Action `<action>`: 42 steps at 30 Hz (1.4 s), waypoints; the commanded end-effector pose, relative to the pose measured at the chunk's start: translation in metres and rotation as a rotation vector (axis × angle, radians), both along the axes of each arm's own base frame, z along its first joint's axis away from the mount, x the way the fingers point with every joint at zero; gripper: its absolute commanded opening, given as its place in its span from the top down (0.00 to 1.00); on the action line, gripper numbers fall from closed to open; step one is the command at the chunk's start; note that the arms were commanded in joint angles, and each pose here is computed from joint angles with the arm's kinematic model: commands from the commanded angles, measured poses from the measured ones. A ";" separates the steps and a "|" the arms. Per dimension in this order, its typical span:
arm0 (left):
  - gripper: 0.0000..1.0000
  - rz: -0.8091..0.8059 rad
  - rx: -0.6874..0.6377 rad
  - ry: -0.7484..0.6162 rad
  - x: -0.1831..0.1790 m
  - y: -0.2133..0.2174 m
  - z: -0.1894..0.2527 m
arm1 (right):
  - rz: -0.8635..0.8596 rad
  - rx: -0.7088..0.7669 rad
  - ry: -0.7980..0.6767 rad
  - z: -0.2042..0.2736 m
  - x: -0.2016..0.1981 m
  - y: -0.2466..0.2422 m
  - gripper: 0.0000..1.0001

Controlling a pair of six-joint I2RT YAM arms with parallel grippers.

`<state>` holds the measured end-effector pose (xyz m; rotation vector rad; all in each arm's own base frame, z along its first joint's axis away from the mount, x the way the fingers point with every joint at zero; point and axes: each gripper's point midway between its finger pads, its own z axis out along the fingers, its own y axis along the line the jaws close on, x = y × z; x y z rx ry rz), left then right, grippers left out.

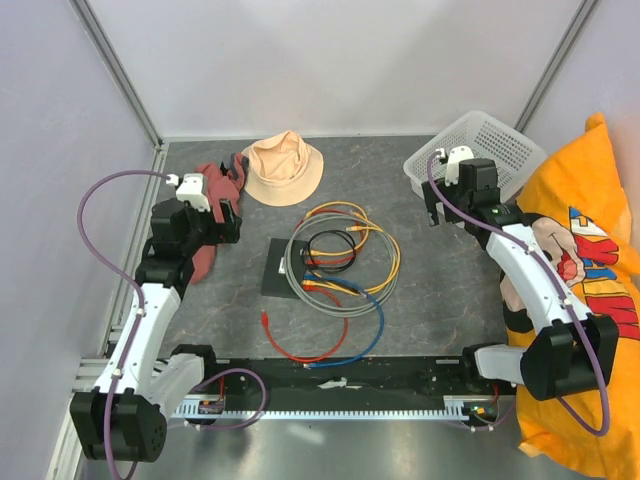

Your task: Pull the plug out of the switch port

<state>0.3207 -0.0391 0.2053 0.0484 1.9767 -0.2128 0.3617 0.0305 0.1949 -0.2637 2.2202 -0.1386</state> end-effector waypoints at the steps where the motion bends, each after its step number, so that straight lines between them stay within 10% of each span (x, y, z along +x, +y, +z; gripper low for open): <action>1: 0.01 -0.064 -0.043 0.017 -0.003 -0.013 -0.004 | 0.219 0.082 -0.063 0.029 -0.001 0.036 0.02; 4: 0.01 -0.140 -0.121 0.063 -0.008 -0.032 -0.014 | 0.775 0.133 -0.074 0.052 -0.049 0.106 0.02; 10: 0.02 -0.088 -0.266 0.225 0.001 -0.043 -0.039 | 1.146 -0.093 0.047 0.004 -0.109 0.187 0.02; 19: 0.07 0.084 -0.523 0.609 -0.023 -0.061 -0.122 | 1.041 0.154 0.255 -0.029 -0.102 0.244 0.06; 42: 0.20 0.148 -0.564 0.744 -0.031 -0.066 -0.147 | 0.850 0.226 0.326 -0.107 -0.007 0.328 0.07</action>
